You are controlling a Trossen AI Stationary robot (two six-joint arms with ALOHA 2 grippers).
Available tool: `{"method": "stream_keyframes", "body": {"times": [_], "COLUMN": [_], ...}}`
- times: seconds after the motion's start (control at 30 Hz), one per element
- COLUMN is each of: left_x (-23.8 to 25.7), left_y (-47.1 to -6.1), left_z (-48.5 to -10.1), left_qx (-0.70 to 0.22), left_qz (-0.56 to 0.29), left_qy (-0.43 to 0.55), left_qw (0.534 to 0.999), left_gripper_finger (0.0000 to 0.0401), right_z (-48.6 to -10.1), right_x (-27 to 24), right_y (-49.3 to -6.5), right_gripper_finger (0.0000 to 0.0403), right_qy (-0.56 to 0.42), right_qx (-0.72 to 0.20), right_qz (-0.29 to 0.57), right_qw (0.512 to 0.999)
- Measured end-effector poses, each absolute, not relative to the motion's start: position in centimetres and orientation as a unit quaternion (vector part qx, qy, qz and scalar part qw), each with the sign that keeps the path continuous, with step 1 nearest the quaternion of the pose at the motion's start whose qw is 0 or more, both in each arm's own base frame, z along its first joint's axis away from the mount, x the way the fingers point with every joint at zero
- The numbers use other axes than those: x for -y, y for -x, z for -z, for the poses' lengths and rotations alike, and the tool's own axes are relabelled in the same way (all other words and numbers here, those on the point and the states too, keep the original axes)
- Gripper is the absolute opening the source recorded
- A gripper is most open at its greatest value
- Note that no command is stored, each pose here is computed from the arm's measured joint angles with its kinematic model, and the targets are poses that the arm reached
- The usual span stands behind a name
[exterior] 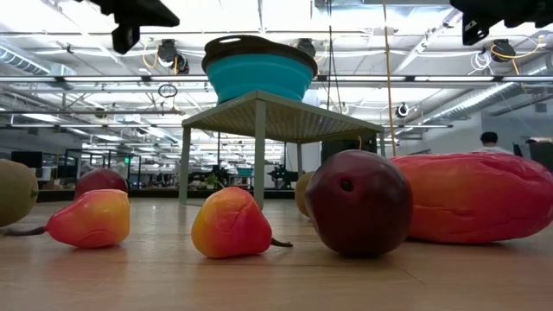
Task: Pick & Place Fruit
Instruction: Put the red yellow mango into the blue strainer bowl on the shelf
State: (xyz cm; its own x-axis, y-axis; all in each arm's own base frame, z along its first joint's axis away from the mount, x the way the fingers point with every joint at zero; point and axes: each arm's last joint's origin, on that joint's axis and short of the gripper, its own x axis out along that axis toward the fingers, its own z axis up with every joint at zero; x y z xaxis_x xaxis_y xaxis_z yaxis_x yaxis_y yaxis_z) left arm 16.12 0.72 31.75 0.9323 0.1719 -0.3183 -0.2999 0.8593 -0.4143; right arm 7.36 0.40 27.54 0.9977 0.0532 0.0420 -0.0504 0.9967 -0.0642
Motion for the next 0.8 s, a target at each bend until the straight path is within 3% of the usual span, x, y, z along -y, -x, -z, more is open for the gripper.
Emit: {"method": "stream_keyframes", "body": {"times": [0.8], "left_x": [-0.4], "left_y": [-9.3], "left_z": [-26.7], "left_qx": [-0.075], "left_qz": [-0.062], "left_qy": [0.180], "left_qw": [0.979], "left_gripper_finger": [0.0011], "right_z": [-27.8], "right_x": [-1.5], "right_y": [-13.7], "right_gripper_finger": [0.0000], "right_qy": [0.019], "right_qx": [0.008], "right_qz": [-0.064], "right_qw": [0.998]}}
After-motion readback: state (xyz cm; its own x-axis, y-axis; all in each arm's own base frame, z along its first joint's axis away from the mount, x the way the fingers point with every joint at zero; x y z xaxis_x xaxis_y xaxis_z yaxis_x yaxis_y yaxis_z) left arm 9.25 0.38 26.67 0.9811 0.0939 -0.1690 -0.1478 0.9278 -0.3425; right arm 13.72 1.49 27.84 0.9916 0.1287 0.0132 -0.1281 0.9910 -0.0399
